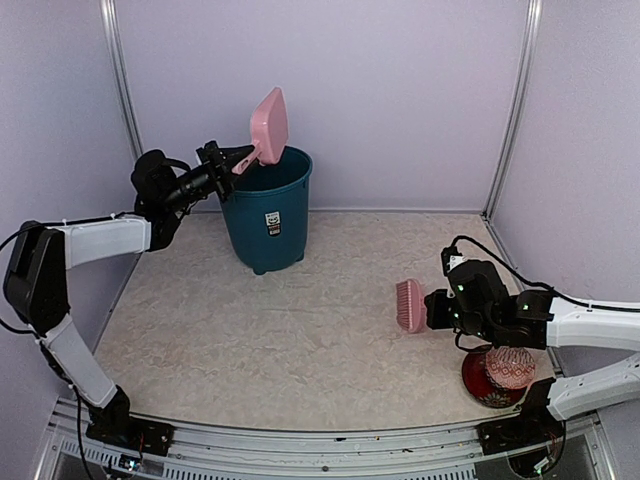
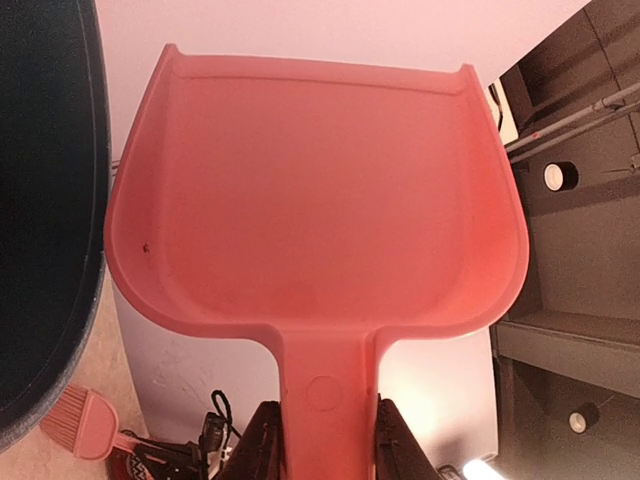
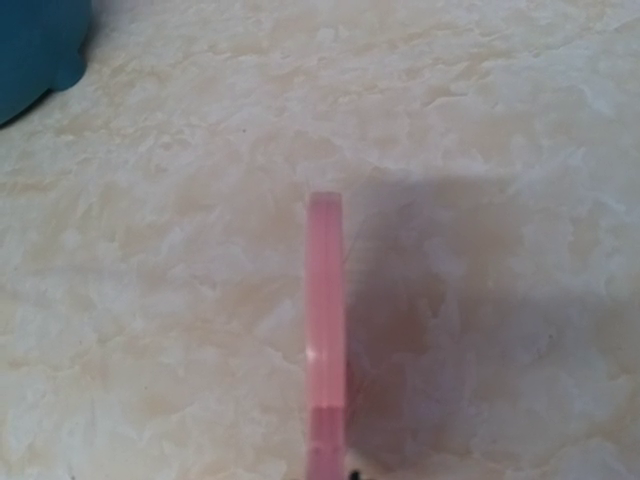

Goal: Sweep away the paper scraps from the table

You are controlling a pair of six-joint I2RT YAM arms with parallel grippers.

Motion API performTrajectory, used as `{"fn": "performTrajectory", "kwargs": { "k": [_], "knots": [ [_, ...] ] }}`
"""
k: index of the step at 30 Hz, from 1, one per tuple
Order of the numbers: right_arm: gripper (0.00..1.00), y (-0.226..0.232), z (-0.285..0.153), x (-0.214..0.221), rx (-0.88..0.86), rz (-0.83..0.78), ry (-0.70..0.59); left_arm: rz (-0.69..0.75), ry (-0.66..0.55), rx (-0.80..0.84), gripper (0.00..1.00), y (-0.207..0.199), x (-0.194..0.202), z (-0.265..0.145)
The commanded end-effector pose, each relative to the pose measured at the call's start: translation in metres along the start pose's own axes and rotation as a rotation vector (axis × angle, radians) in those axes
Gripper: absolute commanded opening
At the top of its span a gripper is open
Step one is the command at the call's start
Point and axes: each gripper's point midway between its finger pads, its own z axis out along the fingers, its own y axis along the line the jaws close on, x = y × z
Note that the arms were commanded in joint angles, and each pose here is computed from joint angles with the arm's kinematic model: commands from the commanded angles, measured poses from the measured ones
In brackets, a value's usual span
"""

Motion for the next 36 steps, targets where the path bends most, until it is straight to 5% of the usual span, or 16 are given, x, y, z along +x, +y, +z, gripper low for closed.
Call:
{"fn": "performTrajectory", "kwargs": {
  "k": [1, 17, 36],
  "knots": [
    [0.0, 0.001, -0.007, -0.014, -0.016, 0.036, -0.042, 0.17, -0.013, 0.005, 0.0, -0.035, 0.005, -0.01],
    [0.0, 0.014, -0.034, -0.059, -0.108, -0.042, -0.219, 0.64, -0.006, -0.334, 0.0, -0.039, 0.069, -0.055],
    [0.0, 0.015, -0.057, -0.099, -0.063, -0.321, -0.424, 0.883, 0.176, -0.884, 0.0, 0.096, 0.186, -0.114]
  ]
}}
